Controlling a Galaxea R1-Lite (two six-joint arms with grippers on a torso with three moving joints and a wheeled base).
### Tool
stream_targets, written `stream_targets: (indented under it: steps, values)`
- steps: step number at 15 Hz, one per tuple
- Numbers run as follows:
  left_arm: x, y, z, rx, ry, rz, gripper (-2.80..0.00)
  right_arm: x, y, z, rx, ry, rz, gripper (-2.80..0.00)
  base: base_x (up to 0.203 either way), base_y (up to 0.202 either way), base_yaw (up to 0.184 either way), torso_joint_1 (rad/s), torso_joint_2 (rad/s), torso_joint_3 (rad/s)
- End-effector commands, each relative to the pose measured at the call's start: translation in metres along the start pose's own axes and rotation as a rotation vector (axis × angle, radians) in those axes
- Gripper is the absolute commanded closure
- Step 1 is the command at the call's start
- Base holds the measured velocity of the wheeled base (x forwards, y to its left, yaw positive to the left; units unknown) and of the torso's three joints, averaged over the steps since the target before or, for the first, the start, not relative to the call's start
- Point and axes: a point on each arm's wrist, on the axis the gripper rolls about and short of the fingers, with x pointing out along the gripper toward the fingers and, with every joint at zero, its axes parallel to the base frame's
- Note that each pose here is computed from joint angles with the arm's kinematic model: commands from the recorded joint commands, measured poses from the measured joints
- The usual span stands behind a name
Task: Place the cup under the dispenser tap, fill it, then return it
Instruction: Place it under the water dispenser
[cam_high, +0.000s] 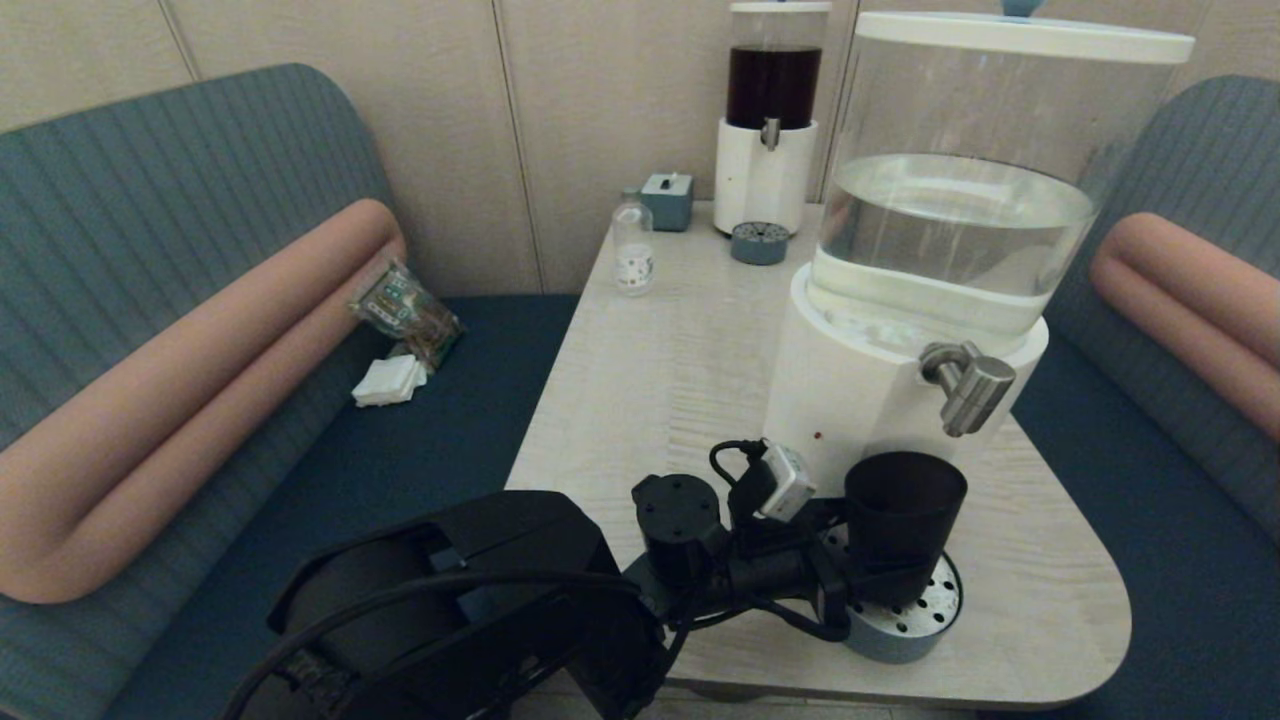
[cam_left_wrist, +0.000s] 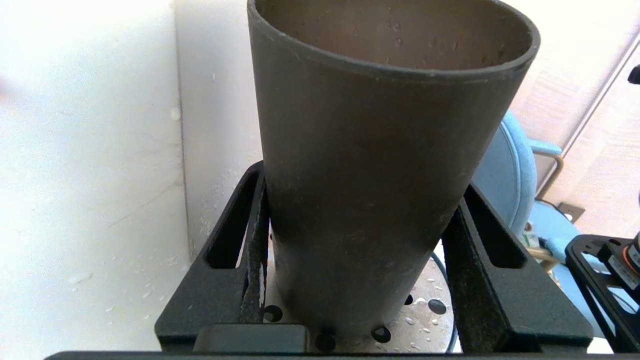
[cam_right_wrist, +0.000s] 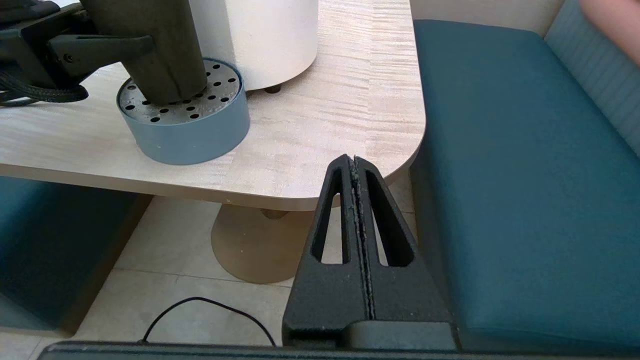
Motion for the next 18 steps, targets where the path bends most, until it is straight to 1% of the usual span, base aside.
stream_targets:
  steps: [1, 3, 4, 6, 13, 18]
  values:
    - [0.0, -0.001, -0.002, -0.001, 0.001, -0.004, 0.0, 0.0, 0.0, 0.0, 0.0, 0.0, 0.001, 0.0, 0.0, 0.0, 0.0, 0.0, 0.0, 0.0]
    - [0.0, -0.002, -0.003, -0.002, 0.003, -0.007, 0.0, 0.0, 0.0, 0.0, 0.0, 0.0, 0.001, 0.0, 0.0, 0.0, 0.0, 0.0, 0.0, 0.0]
    - [0.0, -0.002, -0.003, -0.003, 0.004, -0.007, -2.8, 0.0, 0.0, 0.0, 0.0, 0.0, 0.001, 0.0, 0.0, 0.0, 0.0, 0.0, 0.0, 0.0]
    - [-0.001, -0.004, -0.005, -0.007, 0.012, -0.009, -2.8, 0.0, 0.0, 0.0, 0.0, 0.0, 0.001, 0.0, 0.0, 0.0, 0.0, 0.0, 0.0, 0.0]
    - [-0.002, -0.004, -0.001, -0.003, 0.01, -0.006, -2.8, 0.0, 0.0, 0.0, 0.0, 0.0, -0.001, 0.0, 0.0, 0.0, 0.0, 0.0, 0.0, 0.0]
    - [-0.017, -0.016, 0.008, -0.022, 0.05, -0.002, -2.8, 0.0, 0.0, 0.0, 0.0, 0.0, 0.001, 0.0, 0.0, 0.0, 0.0, 0.0, 0.0, 0.0]
